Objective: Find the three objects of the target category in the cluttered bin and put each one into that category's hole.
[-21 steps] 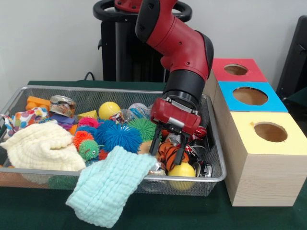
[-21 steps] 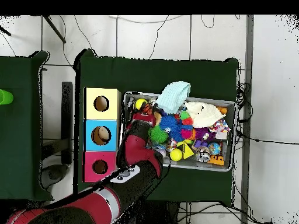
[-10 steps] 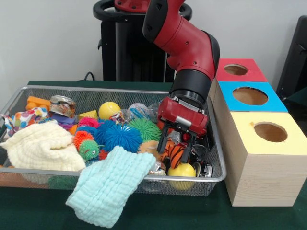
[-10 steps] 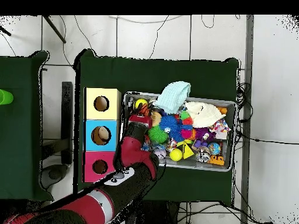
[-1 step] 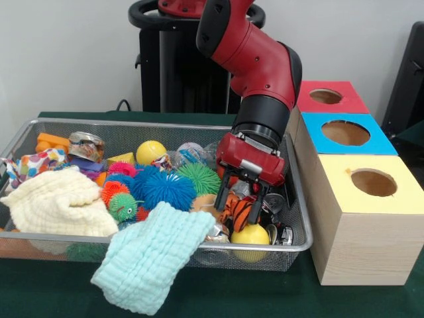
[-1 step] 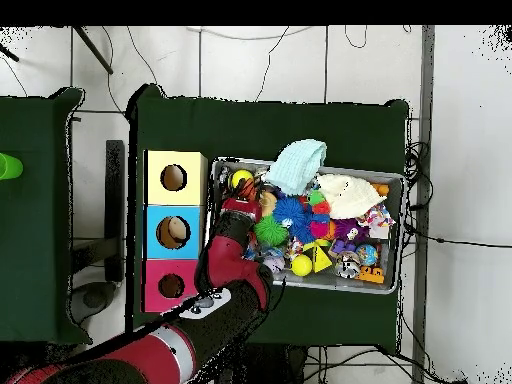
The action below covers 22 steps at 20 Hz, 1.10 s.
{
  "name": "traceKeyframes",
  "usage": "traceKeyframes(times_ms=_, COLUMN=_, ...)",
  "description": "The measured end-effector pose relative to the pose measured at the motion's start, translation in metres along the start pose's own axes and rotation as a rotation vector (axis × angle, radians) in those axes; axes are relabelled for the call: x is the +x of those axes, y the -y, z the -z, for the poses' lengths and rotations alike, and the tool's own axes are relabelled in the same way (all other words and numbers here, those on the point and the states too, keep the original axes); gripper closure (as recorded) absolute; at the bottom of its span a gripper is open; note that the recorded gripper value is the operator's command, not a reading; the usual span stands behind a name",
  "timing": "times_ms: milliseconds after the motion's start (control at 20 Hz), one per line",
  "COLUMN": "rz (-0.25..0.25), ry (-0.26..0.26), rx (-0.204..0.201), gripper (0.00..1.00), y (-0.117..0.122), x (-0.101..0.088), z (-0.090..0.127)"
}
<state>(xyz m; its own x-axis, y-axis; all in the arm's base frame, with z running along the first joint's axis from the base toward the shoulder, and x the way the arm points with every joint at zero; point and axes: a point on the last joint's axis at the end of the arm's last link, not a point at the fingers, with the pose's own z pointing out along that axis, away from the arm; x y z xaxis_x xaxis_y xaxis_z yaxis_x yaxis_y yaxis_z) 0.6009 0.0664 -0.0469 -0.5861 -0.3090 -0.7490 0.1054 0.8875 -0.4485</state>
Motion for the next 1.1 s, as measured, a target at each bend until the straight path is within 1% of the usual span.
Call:
traceKeyframes(times_ms=50, rz=0.0, ry=0.0, rx=0.0, gripper=0.0, y=0.0, x=0.0, z=0.0)
traceKeyframes(times_ms=100, rz=0.0, ry=0.0, rx=0.0, gripper=1.0, y=-0.0001, x=0.0002, z=0.0001)
traceKeyframes(times_ms=1100, rz=0.0, ry=0.002, rx=0.0, gripper=1.0, y=0.0019, x=-0.0014, z=0.0023)
